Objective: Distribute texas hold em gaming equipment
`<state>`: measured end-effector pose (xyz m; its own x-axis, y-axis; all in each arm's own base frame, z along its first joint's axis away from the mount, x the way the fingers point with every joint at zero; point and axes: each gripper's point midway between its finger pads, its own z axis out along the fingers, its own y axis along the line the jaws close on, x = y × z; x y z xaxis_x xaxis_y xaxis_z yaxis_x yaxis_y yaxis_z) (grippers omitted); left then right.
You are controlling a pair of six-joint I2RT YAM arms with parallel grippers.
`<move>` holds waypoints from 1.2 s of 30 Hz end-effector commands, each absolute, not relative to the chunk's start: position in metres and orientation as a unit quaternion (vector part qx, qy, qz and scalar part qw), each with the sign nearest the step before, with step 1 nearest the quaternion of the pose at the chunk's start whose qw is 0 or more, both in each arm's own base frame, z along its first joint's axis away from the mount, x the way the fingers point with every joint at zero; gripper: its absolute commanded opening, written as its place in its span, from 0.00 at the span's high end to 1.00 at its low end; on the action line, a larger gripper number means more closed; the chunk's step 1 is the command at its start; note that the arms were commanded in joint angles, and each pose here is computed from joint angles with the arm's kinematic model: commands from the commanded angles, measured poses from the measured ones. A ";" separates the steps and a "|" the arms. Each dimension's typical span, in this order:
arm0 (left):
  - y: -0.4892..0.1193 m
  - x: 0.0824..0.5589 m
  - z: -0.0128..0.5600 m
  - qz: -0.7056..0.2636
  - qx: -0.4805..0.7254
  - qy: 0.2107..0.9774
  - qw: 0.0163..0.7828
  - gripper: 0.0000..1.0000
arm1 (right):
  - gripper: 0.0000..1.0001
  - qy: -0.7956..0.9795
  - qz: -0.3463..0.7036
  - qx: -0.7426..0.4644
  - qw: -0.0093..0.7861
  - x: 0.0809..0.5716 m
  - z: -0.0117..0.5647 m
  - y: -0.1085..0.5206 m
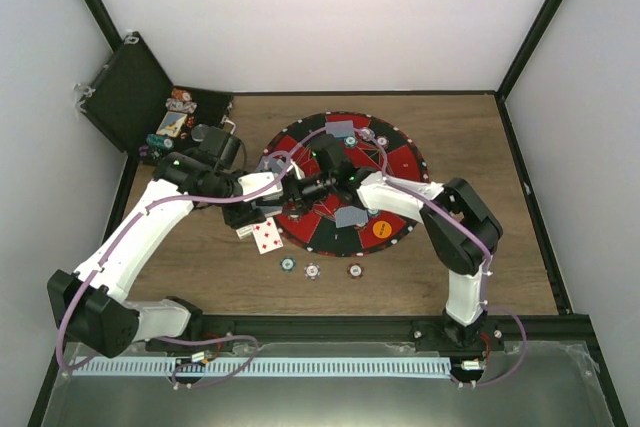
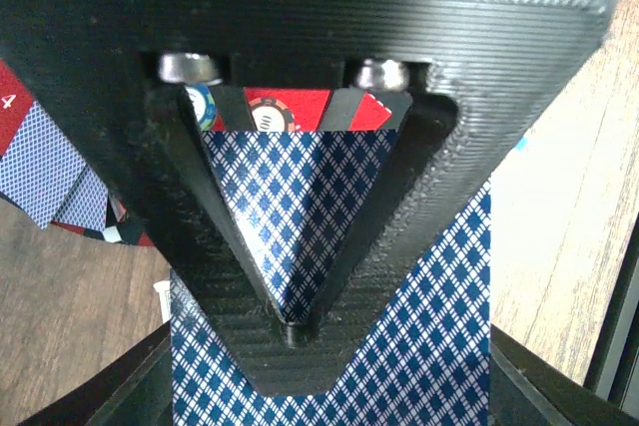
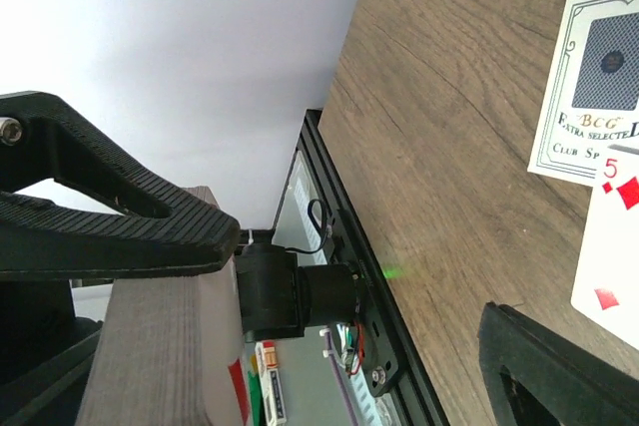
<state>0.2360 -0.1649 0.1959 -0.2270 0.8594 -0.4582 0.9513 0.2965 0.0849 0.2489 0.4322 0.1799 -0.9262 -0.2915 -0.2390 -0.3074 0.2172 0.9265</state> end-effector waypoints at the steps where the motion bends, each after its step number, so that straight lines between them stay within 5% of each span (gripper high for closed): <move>1: -0.172 0.238 0.206 -0.117 0.590 0.762 0.238 0.96 | 0.15 0.777 0.601 -0.187 0.011 0.262 0.182 0.430; 13: -0.172 0.238 0.210 -0.116 0.590 0.760 0.245 0.96 | 0.34 0.808 0.568 -0.155 0.022 0.275 0.159 0.394; 25: -0.171 0.238 0.204 -0.114 0.589 0.763 0.240 0.96 | 0.91 0.799 0.573 -0.170 0.062 0.275 0.200 0.388; 36: -0.168 0.238 0.199 -0.109 0.588 0.767 0.233 0.96 | 0.99 0.812 0.555 -0.147 0.101 0.307 0.209 0.350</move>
<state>0.2369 -0.1617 0.1903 -0.2355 0.8661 -0.4410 0.9489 0.3030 0.0885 0.2848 0.3712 0.2046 -0.9333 -0.1838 -0.3085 -0.3509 0.2841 0.8923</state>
